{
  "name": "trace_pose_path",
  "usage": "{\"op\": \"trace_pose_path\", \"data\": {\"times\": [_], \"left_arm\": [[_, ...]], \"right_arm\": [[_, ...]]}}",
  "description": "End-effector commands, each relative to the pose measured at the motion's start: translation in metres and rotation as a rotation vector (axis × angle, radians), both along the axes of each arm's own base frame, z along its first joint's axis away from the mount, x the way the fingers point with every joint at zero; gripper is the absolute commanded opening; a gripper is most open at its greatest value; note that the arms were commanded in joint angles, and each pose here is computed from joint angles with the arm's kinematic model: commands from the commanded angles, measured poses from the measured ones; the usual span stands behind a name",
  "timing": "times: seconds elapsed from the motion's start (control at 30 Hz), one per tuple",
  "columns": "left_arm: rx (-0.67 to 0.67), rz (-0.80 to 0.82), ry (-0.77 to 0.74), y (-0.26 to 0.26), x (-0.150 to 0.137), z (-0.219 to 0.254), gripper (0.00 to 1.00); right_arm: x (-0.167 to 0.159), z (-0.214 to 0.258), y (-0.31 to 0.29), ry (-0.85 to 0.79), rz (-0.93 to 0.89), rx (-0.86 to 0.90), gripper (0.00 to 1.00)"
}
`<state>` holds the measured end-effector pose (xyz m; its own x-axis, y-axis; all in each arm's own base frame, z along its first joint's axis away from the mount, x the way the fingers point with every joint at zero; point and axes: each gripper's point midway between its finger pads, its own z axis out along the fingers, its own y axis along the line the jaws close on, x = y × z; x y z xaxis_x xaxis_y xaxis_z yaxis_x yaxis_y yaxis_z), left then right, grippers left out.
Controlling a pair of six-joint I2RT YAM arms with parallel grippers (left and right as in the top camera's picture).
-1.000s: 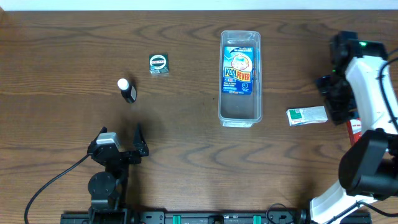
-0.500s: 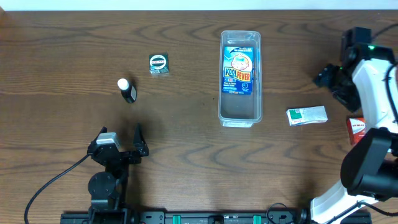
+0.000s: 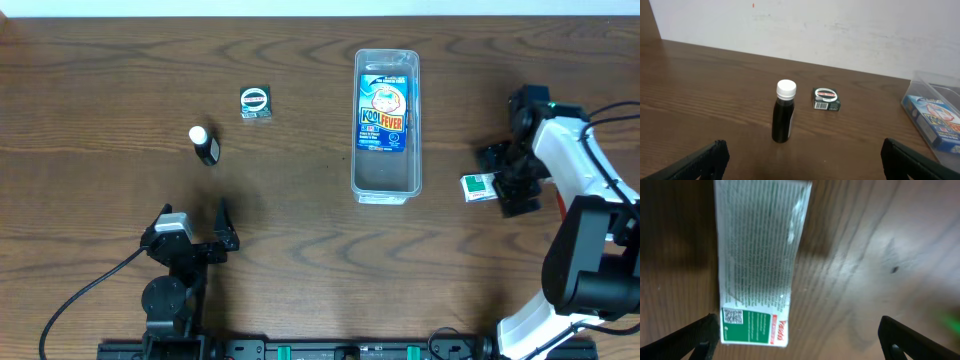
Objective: Pack container
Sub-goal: 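Lower the right gripper onto the white-green sachet and grasp it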
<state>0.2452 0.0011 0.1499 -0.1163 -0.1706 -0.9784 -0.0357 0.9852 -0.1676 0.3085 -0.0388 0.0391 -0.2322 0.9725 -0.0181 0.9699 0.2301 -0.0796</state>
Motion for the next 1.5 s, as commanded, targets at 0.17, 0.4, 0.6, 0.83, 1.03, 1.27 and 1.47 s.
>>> {"op": "trace_pose_path", "data": {"times": [0.17,0.4,0.6,0.83,1.03,1.27,1.47], "left_arm": [[0.011,0.022,0.051,0.004,-0.001,-0.017,0.98],[0.011,0.022,0.051,0.004,-0.001,-0.017,0.98],[0.011,0.022,0.051,0.004,-0.001,-0.017,0.98],[0.011,0.022,0.051,0.004,-0.001,-0.017,0.98],[0.011,0.022,0.051,0.004,-0.001,-0.017,0.98],[0.011,0.022,0.051,0.004,-0.001,-0.017,0.98],[0.011,0.022,0.051,0.004,-0.001,-0.017,0.98]], "right_arm": [[0.007,-0.023,0.005,-0.068,-0.092,0.004,0.99],[0.018,-0.022,-0.001,-0.118,-0.101,-0.025,0.99],[0.019,-0.022,-0.005,-0.122,-0.144,-0.049,0.99],[0.022,-0.021,-0.011,-0.138,-0.144,-0.086,0.99],[0.026,-0.021,-0.012,-0.154,-0.145,-0.088,0.99],[0.022,-0.026,-0.011,-0.149,-0.162,-0.087,0.99],[0.019,-0.034,-0.012,-0.153,-0.163,-0.094,0.99]]}}
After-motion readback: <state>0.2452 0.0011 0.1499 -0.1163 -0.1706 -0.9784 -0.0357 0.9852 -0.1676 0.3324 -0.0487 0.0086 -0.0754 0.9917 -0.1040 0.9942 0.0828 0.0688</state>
